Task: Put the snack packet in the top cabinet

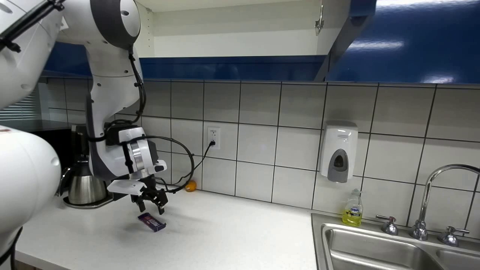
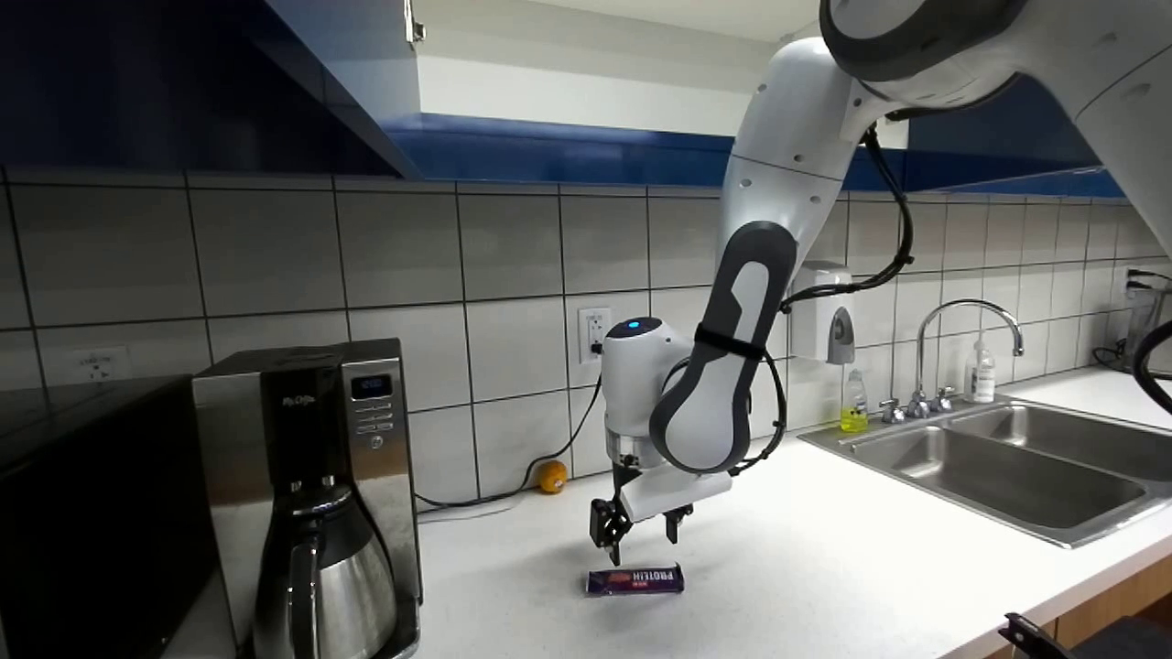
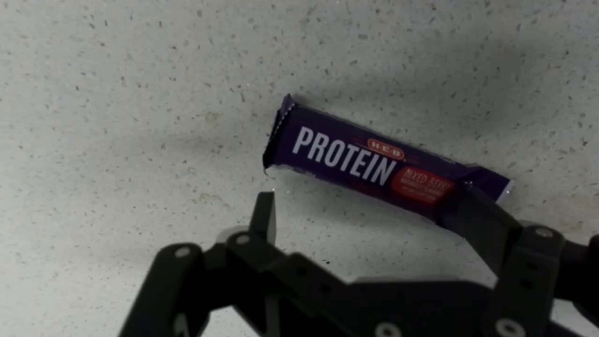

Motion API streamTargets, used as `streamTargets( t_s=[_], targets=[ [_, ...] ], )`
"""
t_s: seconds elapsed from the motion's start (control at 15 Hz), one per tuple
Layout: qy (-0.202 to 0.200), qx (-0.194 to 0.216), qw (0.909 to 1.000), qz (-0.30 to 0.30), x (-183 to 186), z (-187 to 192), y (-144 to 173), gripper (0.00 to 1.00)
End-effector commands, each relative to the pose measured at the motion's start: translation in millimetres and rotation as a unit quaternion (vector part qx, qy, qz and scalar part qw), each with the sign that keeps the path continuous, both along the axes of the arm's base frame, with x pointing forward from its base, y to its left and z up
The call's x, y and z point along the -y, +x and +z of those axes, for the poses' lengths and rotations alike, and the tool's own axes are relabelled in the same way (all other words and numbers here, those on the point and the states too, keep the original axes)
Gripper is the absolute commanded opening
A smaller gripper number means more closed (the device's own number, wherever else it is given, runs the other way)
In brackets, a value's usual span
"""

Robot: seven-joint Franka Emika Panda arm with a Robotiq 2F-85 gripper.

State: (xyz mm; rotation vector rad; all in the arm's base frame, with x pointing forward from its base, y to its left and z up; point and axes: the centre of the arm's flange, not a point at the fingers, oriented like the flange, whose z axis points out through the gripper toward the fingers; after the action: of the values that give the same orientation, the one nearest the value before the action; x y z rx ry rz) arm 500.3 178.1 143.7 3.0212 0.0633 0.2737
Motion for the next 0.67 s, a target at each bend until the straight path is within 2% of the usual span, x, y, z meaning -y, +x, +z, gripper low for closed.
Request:
streamTargets(
  t_s=[0.0, 0.6],
  targets=[
    [0.000, 0.000, 1.0000, 0.000, 0, 0, 0, 1.00],
    [0.004, -0.027, 0.9945, 0.101, 9, 9, -28, 1.00]
  ],
)
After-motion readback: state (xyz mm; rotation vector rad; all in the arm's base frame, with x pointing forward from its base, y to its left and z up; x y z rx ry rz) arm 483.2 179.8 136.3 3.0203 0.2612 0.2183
